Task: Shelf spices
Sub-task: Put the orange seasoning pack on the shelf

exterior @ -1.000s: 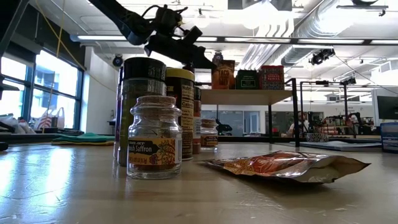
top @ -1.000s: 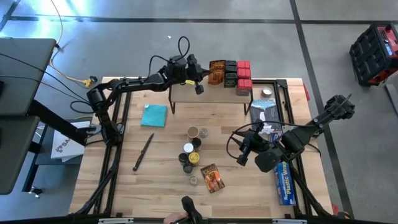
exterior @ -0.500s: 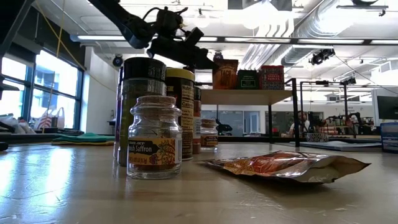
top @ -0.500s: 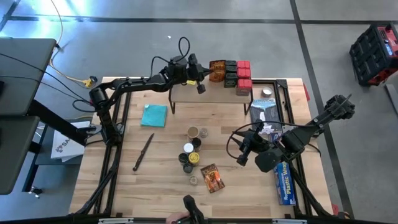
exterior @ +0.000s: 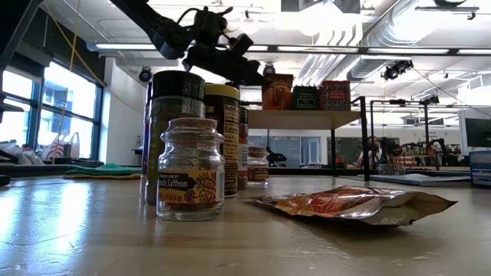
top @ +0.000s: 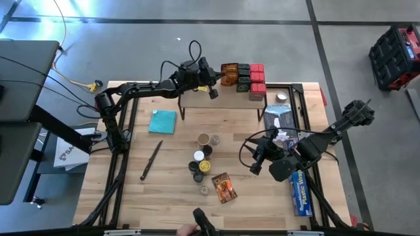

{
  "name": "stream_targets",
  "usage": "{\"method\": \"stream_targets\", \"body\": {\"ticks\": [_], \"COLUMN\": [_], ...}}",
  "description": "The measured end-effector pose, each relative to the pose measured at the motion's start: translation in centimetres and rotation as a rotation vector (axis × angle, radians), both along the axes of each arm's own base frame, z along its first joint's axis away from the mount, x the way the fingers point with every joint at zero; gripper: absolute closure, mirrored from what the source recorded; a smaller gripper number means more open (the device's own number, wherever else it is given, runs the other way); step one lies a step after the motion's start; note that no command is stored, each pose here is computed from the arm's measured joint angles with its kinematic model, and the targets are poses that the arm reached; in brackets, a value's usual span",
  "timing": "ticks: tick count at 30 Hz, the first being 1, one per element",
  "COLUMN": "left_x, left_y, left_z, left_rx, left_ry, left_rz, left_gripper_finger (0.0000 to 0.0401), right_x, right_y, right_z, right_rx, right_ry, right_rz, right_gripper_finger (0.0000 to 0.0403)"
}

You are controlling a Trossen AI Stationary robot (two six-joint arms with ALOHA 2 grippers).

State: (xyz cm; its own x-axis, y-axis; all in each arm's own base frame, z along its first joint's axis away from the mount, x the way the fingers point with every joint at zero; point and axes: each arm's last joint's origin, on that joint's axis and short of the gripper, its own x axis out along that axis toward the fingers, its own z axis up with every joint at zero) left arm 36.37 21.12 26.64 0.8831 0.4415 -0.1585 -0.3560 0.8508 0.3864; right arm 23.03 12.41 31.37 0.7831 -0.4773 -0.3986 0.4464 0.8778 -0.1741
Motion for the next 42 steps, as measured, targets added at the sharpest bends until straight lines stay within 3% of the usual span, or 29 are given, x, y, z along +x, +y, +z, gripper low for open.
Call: {"method": "stream_targets", "body": {"ticks": [12, 26, 42], "left_x": [0.3, 0.5, 0.2], "left_y": [-0.6, -1.0, -1.5], "left_z": [0.0, 0.0, 1.2], "left_rx": [-0.012, -0.019, 0.005], "left_ry": [0.002, -0.002, -0.025], "left_rz": [-0.014, -0.017, 0.002], "left_gripper_finger": [0.0395, 0.0308, 0.0301], "right_x": [0.0, 0.0, 0.0], "right_y": [0.0, 0.1, 0.1], "right_z": [0.0, 0.0, -0.1], "right_rx": [0.012, 0.012, 0.019], "right_ry": [0.008, 0.008, 0.008], "right_rz": [0.014, 0.014, 0.017], "right_gripper_finger": [0.0313, 0.0313, 0.0313]}}
